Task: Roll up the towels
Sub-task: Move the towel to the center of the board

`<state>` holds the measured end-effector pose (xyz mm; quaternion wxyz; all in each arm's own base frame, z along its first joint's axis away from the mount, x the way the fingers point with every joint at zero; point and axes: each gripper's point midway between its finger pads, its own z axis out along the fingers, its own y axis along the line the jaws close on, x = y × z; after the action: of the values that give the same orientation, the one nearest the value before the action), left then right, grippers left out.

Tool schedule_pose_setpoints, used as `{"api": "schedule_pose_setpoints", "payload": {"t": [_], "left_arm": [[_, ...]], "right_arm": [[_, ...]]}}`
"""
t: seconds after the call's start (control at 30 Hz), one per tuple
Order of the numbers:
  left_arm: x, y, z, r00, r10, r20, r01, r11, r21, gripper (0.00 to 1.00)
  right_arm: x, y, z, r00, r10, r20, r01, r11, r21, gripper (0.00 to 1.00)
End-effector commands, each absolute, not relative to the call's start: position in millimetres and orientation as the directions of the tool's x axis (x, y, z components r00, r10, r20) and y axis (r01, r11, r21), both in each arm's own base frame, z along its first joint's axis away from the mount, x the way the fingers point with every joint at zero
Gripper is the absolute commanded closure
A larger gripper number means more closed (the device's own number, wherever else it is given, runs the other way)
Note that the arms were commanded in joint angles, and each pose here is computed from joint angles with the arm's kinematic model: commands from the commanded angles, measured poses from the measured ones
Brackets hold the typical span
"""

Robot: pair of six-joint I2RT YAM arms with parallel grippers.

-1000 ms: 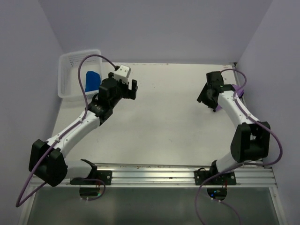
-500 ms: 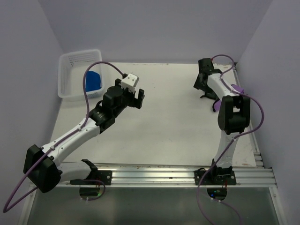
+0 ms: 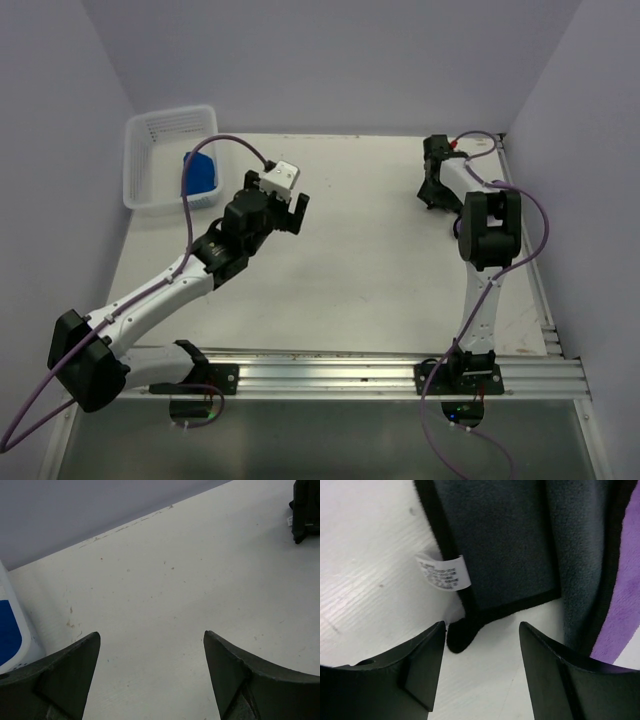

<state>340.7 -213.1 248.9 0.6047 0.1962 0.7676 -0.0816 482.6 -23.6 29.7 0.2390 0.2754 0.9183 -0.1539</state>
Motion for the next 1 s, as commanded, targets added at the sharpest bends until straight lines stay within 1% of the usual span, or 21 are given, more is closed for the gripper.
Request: {"api": "schedule_pose_setpoints", "payload": {"t": [0.0, 0.13, 0.23, 0.27, 0.3, 0.33, 0.43, 0.47, 0.5, 0.53, 0.63, 0.67, 0.73, 0.77, 0.83, 0.93, 0.97], "left_arm": [[341, -200, 263, -0.147, 0.214, -0.966, 0.350, 0.924, 0.152, 0.12], [342, -201, 259, -0.154, 0.220, -0.963, 0.353, 0.923, 0.154, 0.12], [342, -201, 261, -0.152, 0.218, -0.964, 0.351, 0.924, 0.154, 0.12], [342, -200, 261, -0.152, 0.217, -0.964, 0.349, 0.925, 0.152, 0.12], [342, -200, 261, -0.151, 0.217, -0.964, 0.351, 0.924, 0.153, 0.12], [342, -201, 261, -0.151, 0.219, -0.964, 0.351, 0.923, 0.155, 0.12], [341, -200, 264, -0.145, 0.212, -0.966, 0.351, 0.924, 0.151, 0.11], [341, -200, 264, -0.145, 0.212, -0.966, 0.350, 0.925, 0.151, 0.11], [340, -199, 267, -0.139, 0.209, -0.968, 0.349, 0.925, 0.150, 0.11], [340, -198, 268, -0.137, 0.206, -0.969, 0.347, 0.926, 0.147, 0.11], [338, -197, 273, -0.126, 0.195, -0.973, 0.347, 0.927, 0.141, 0.11], [338, -197, 272, -0.126, 0.195, -0.973, 0.345, 0.928, 0.141, 0.11], [338, -196, 275, -0.121, 0.193, -0.974, 0.340, 0.930, 0.142, 0.11], [337, -194, 275, -0.120, 0.189, -0.975, 0.336, 0.932, 0.140, 0.11], [338, -190, 280, -0.109, 0.187, -0.976, 0.316, 0.938, 0.144, 0.11], [338, -176, 289, -0.081, 0.195, -0.977, 0.254, 0.952, 0.169, 0.11], [336, -169, 295, -0.064, 0.191, -0.979, 0.230, 0.958, 0.172, 0.12]], "right_arm": [[476, -37, 25, -0.703, 0.479, -0.526, 0.629, 0.764, -0.146, 0.36], [467, -39, 8, -0.716, 0.487, -0.500, 0.629, 0.761, -0.159, 0.41], [466, -38, 6, -0.721, 0.488, -0.492, 0.623, 0.768, -0.150, 0.49], [468, -36, 7, -0.718, 0.488, -0.496, 0.622, 0.770, -0.141, 0.57], [466, -36, 7, -0.719, 0.490, -0.493, 0.620, 0.772, -0.137, 0.61], [466, -35, 8, -0.720, 0.491, -0.491, 0.619, 0.774, -0.134, 0.69], [463, -31, 14, -0.718, 0.497, -0.487, 0.617, 0.779, -0.115, 0.83], [461, -29, 15, -0.719, 0.499, -0.484, 0.615, 0.781, -0.110, 0.93], [456, -28, 14, -0.722, 0.503, -0.475, 0.614, 0.782, -0.107, 0.97], [456, -25, 25, -0.716, 0.499, -0.488, 0.611, 0.786, -0.091, 1.00], [447, -17, 36, -0.727, 0.479, -0.491, 0.588, 0.805, -0.085, 1.00], [448, -10, 52, -0.717, 0.472, -0.513, 0.580, 0.812, -0.063, 1.00], [442, 1, 65, -0.729, 0.459, -0.508, 0.552, 0.833, -0.040, 1.00], [440, 12, 84, -0.725, 0.444, -0.526, 0.529, 0.849, -0.012, 1.00], [436, 31, 105, -0.734, 0.417, -0.536, 0.480, 0.877, 0.025, 1.00], [421, 85, 138, -0.782, 0.321, -0.535, 0.310, 0.944, 0.113, 1.00], [405, 117, 140, -0.820, 0.279, -0.501, 0.239, 0.960, 0.144, 1.00]]}}
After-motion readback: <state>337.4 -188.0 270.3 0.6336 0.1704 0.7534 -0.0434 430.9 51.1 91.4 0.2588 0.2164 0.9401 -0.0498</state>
